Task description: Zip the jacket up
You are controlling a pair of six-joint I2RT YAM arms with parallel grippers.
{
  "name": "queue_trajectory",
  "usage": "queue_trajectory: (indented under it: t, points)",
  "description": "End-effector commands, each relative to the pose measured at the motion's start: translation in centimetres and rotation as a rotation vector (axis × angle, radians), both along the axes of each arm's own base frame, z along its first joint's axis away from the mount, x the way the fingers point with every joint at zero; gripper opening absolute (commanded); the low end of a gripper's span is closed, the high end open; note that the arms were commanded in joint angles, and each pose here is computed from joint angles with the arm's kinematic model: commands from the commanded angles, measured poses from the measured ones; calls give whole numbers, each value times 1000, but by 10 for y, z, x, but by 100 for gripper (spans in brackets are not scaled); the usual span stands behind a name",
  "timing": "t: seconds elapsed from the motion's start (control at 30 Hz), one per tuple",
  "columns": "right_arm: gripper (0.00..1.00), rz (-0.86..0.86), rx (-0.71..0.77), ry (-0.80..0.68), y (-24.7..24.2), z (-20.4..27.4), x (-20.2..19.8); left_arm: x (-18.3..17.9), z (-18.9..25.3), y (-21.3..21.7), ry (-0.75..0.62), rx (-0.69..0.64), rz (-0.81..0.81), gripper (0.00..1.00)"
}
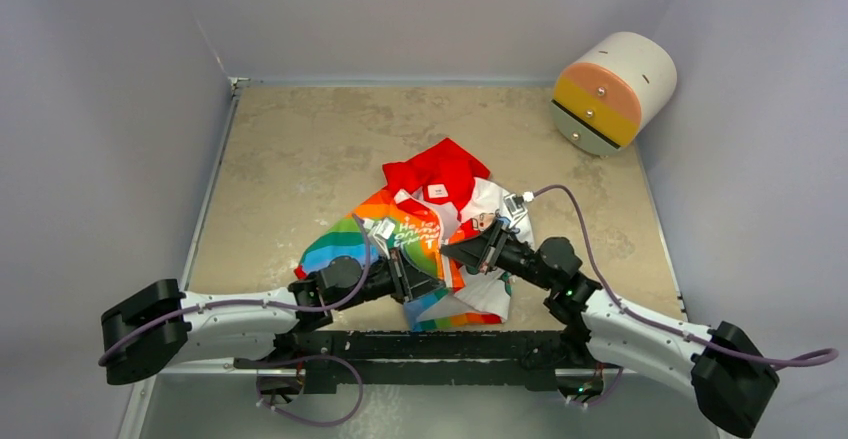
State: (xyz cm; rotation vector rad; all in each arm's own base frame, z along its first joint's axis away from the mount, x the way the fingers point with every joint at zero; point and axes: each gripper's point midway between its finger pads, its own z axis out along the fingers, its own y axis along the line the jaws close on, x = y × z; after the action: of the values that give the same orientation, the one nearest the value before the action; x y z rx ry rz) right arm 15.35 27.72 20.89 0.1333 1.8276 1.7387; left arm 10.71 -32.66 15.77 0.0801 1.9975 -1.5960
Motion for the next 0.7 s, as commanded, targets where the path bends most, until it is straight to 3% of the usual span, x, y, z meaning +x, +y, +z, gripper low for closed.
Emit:
queue_trajectory:
  t: [0.0, 0.67]
  points:
    - [0, -95, 124, -94, -1, 58, 21, -25, -19, 1, 25, 49, -94, 0]
    - [0, -231, -31, -286, 27, 85, 120, -45, -39, 8, 83, 82, -107, 0]
